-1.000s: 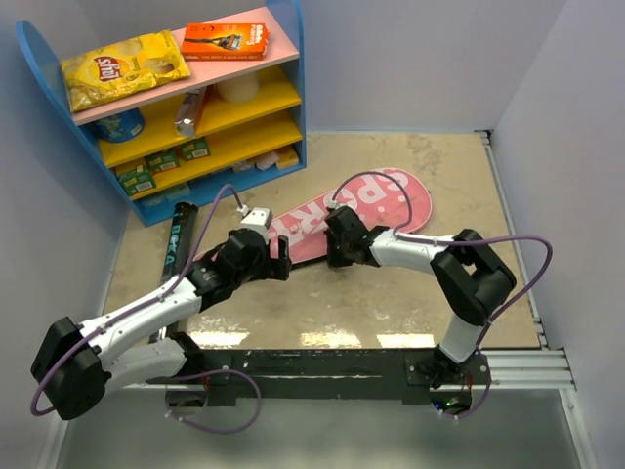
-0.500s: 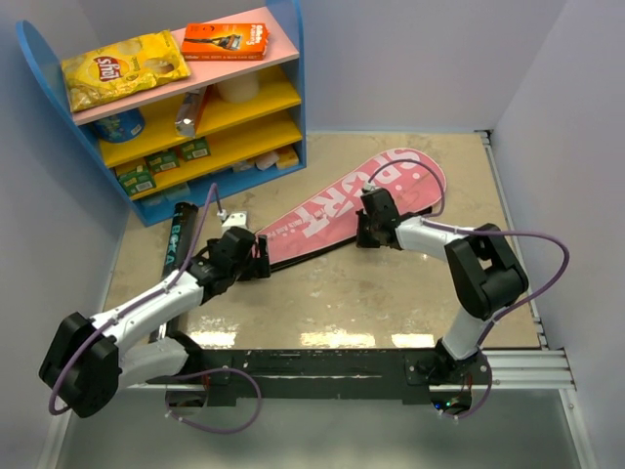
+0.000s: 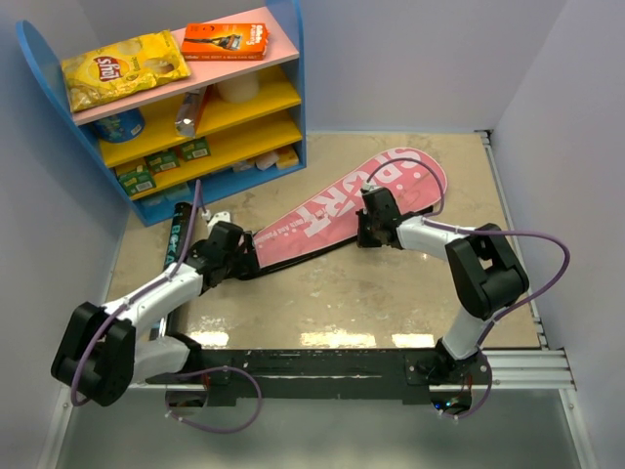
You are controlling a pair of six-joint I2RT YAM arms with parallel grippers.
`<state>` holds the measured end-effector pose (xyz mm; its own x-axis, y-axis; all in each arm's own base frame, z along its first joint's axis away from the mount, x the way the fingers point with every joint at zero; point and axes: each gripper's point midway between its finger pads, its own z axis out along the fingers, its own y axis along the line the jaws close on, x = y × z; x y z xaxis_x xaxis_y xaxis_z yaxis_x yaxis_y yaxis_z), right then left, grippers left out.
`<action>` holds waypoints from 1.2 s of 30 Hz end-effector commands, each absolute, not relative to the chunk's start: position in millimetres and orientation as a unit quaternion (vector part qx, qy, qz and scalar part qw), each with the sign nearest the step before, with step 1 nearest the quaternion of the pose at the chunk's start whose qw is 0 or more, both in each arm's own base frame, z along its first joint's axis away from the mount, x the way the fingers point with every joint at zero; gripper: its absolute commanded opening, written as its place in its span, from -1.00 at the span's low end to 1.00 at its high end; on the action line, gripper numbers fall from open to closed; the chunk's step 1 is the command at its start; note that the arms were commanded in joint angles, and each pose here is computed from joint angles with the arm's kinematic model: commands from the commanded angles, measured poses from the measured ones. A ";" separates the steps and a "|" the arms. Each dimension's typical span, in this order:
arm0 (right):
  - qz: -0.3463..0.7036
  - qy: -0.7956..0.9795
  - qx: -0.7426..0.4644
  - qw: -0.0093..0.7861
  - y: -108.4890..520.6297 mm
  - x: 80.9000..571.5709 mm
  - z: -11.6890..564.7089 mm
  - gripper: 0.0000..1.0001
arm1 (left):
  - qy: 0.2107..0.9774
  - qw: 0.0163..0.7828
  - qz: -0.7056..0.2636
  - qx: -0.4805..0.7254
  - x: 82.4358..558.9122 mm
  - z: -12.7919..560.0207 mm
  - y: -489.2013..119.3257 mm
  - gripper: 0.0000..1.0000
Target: Pack up the badminton gear
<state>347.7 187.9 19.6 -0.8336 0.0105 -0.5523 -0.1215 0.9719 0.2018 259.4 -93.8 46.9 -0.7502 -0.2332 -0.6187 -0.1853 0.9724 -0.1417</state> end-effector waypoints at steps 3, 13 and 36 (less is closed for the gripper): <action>0.125 0.946 -0.050 0.293 191.1 348.8 27.0 -1.00 | 0.937 0.316 -0.086 -0.123 272.6 24.9 -106.3 1.00; 0.143 0.941 -0.069 0.299 203.0 347.2 35.9 -1.00 | 0.934 0.319 -0.126 -0.102 272.7 19.0 -120.1 0.58; 0.307 0.897 -0.198 0.249 399.2 245.8 54.4 -1.00 | 0.924 0.316 -0.204 -0.064 258.9 12.8 -150.9 -0.35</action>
